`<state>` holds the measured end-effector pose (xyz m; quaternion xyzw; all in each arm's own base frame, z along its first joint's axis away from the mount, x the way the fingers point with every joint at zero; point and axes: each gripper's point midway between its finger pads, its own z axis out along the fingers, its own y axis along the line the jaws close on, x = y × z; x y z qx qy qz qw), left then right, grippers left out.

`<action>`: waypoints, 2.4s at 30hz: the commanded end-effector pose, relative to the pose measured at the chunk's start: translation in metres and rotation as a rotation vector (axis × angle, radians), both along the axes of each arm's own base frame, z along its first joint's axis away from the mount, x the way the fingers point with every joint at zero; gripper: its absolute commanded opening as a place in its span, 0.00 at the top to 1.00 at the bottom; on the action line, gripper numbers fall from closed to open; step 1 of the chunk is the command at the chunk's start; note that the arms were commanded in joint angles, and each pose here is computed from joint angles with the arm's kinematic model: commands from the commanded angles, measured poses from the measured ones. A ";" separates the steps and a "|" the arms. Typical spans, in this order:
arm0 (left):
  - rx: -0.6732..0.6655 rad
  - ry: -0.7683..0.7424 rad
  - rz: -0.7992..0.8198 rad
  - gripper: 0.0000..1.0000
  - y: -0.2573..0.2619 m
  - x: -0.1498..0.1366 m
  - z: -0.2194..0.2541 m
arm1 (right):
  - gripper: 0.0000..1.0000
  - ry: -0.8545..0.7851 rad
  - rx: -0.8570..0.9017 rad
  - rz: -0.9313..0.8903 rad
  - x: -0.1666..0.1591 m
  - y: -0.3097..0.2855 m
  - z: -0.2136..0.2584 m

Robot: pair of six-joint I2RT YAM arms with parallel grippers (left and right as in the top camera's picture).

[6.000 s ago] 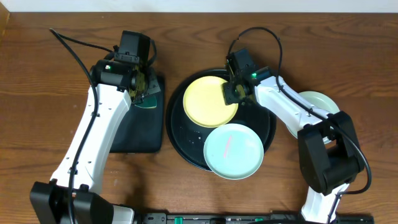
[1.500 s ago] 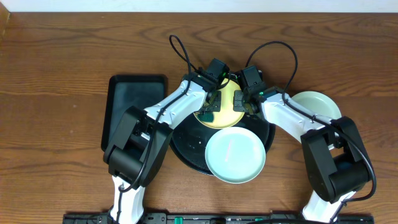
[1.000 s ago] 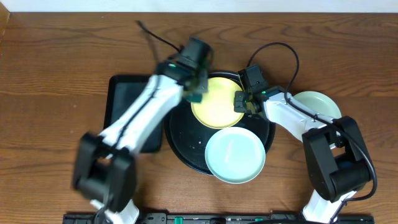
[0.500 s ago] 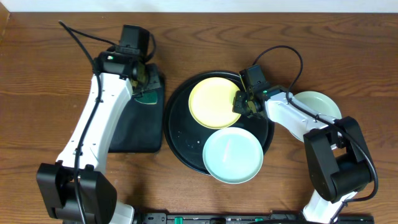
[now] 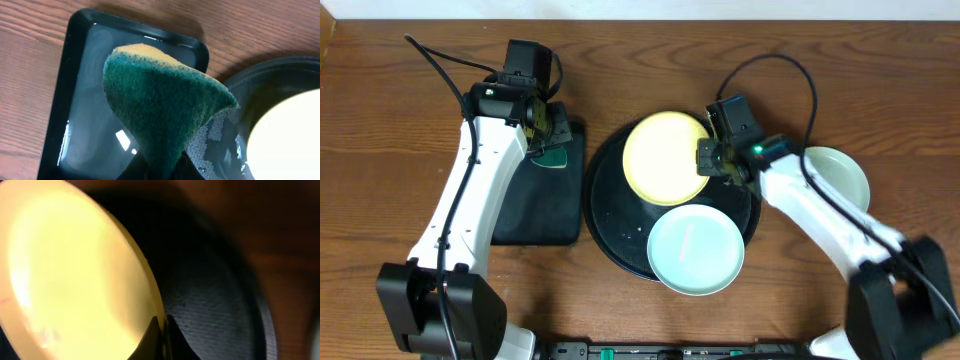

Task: Clean dirty plates on tray and stack at the side
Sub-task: 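Move the sponge back over the small black tray with the left gripper, then lift the yellow plate with the right gripper and stack it on the mint plate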

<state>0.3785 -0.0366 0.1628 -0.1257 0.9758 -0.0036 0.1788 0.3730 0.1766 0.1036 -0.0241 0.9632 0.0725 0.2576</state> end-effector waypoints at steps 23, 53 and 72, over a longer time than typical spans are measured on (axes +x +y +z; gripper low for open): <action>0.015 -0.003 -0.014 0.93 0.002 0.001 0.002 | 0.99 -0.759 -0.920 -0.205 -0.045 -0.010 0.187; 0.015 -0.003 -0.014 0.93 0.002 0.001 0.002 | 0.99 -0.150 0.154 0.040 -0.028 -0.005 0.101; 0.014 -0.003 -0.013 0.92 0.002 0.001 0.001 | 0.99 0.133 0.021 -0.809 -0.086 -0.276 0.014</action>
